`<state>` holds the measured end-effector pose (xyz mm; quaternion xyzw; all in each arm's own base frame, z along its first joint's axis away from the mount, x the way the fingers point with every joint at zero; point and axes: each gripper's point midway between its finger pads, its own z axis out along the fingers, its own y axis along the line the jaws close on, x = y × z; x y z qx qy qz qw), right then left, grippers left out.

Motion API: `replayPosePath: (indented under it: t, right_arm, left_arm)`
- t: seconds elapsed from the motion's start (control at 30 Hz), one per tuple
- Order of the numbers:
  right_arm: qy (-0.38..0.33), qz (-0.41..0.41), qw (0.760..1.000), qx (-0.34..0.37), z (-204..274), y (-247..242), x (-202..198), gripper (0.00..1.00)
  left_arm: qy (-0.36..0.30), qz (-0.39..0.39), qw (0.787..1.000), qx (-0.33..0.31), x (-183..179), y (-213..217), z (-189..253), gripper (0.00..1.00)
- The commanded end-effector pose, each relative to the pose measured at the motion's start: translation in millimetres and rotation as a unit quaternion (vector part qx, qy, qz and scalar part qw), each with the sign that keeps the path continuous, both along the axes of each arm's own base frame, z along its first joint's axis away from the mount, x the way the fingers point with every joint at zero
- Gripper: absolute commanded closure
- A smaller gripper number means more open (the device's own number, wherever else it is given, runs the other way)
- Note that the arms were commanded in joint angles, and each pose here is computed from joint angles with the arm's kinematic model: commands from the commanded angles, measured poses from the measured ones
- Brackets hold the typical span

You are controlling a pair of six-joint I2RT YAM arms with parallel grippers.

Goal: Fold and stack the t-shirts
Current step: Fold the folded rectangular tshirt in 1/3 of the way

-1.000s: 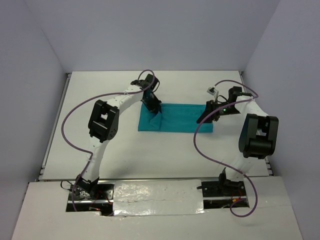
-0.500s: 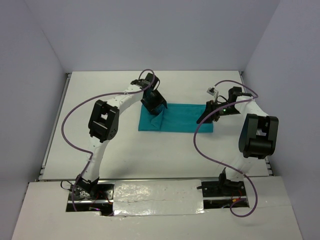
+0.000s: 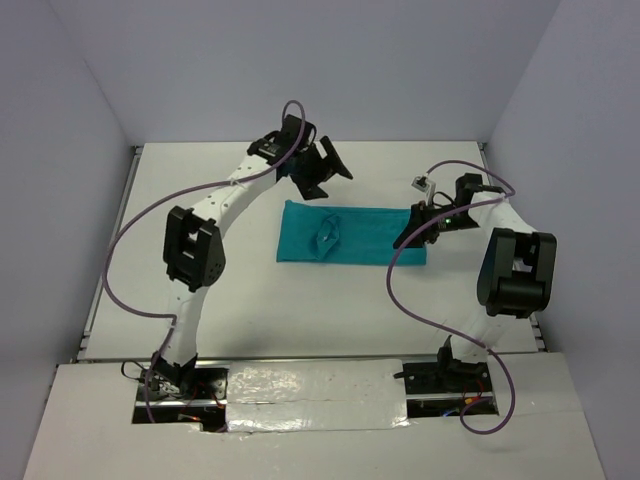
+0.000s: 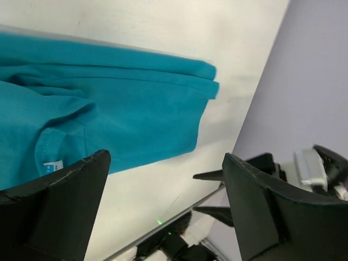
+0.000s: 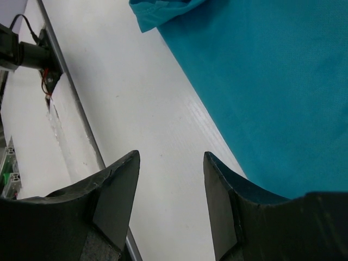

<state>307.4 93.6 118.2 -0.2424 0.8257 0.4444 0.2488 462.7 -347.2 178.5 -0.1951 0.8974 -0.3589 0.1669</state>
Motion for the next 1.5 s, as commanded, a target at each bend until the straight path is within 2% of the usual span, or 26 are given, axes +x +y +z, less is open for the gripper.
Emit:
replayPosePath:
  t: [0.0, 0.07, 0.1, 0.13, 0.17, 0.2, 0.23, 0.27, 0.33, 0.37, 0.43, 0.47, 0.53, 0.6, 0.77, 0.87, 0.97, 1.2, 1.47]
  right_arm:
    - [-0.033, 0.025, 0.999, -0.023, 14, 15, -6, 0.42]
    - [-0.069, 0.040, 0.996, -0.039, 24, 29, -2, 0.47]
    - [-0.083, 0.054, 0.994, -0.052, 27, 50, 1, 0.52]
    - [-0.092, 0.059, 0.992, -0.058, 32, 59, 2, 0.59]
    - [-0.110, 0.067, 0.990, -0.060, 42, 71, 8, 0.71]
    - [-0.114, 0.081, 0.988, -0.063, 45, 90, 6, 0.75]
    - [-0.112, 0.090, 0.987, -0.067, 45, 101, 8, 0.78]
    - [-0.122, 0.093, 0.986, -0.068, 55, 113, 14, 0.79]
    - [-0.119, 0.111, 0.983, -0.082, 48, 141, 13, 0.79]
    - [-0.113, 0.106, 0.985, -0.081, 50, 151, 16, 0.79]
    - [-0.120, 0.098, 0.984, -0.092, 44, 172, 22, 0.78]
    - [-0.108, 0.085, 0.986, -0.093, 42, 180, 22, 0.77]
    - [-0.119, 0.069, 0.985, -0.105, 37, 200, 30, 0.77]
    - [-0.120, 0.062, 0.985, -0.112, 34, 215, 33, 0.78]
    - [-0.092, 0.057, 0.979, -0.172, -2, 239, 37, 0.80]
    - [-0.111, 0.044, 0.971, -0.207, -17, 239, 40, 0.81]
    - [-0.099, 0.039, 0.965, -0.238, -35, 235, 43, 0.81]
    - [-0.106, -0.008, 0.942, -0.319, -59, 199, 55, 0.84]
    - [-0.076, -0.050, 0.937, -0.338, -68, 155, 58, 0.86]
  left_arm:
    - [-0.108, -0.023, 0.994, 0.010, -2, 20, 72, 0.05]
    - [-0.122, 0.003, 0.990, 0.070, -7, 58, 66, 0.17]
    - [-0.122, 0.010, 0.989, 0.078, -11, 70, 63, 0.47]
    - [-0.135, 0.018, 0.988, 0.076, -21, 85, 77, 0.65]
    - [-0.103, 0.030, 0.990, 0.095, -29, 108, 44, 0.80]
    - [-0.097, 0.037, 0.990, 0.099, -35, 119, 38, 1.00]
    - [-0.107, 0.047, 0.988, 0.097, -44, 135, 48, 1.00]
    - [-0.087, 0.044, 0.989, 0.115, -58, 146, 22, 1.00]
    - [-0.110, 0.052, 0.985, 0.121, -72, 160, 30, 0.99]
    - [-0.096, 0.046, 0.986, 0.130, -84, 166, 12, 0.98]
    - [-0.106, 0.046, 0.985, 0.125, -96, 169, 16, 0.96]
    - [-0.091, 0.044, 0.986, 0.129, -106, 172, 2, 0.97]
    - [-0.102, 0.051, 0.986, 0.120, -116, 175, 7, 0.97]
    - [-0.092, 0.054, 0.987, 0.122, -130, 180, -8, 0.97]
    - [-0.112, 0.075, 0.984, 0.117, -150, 192, -6, 0.98]
    - [-0.127, 0.081, 0.982, 0.112, -155, 195, -3, 0.96]
    - [-0.136, 0.082, 0.982, 0.103, -157, 194, -2, 0.95]
    - [-0.142, 0.080, 0.981, 0.102, -155, 193, -4, 0.95]
    - [-0.145, 0.070, 0.983, 0.093, -149, 187, -8, 0.93]
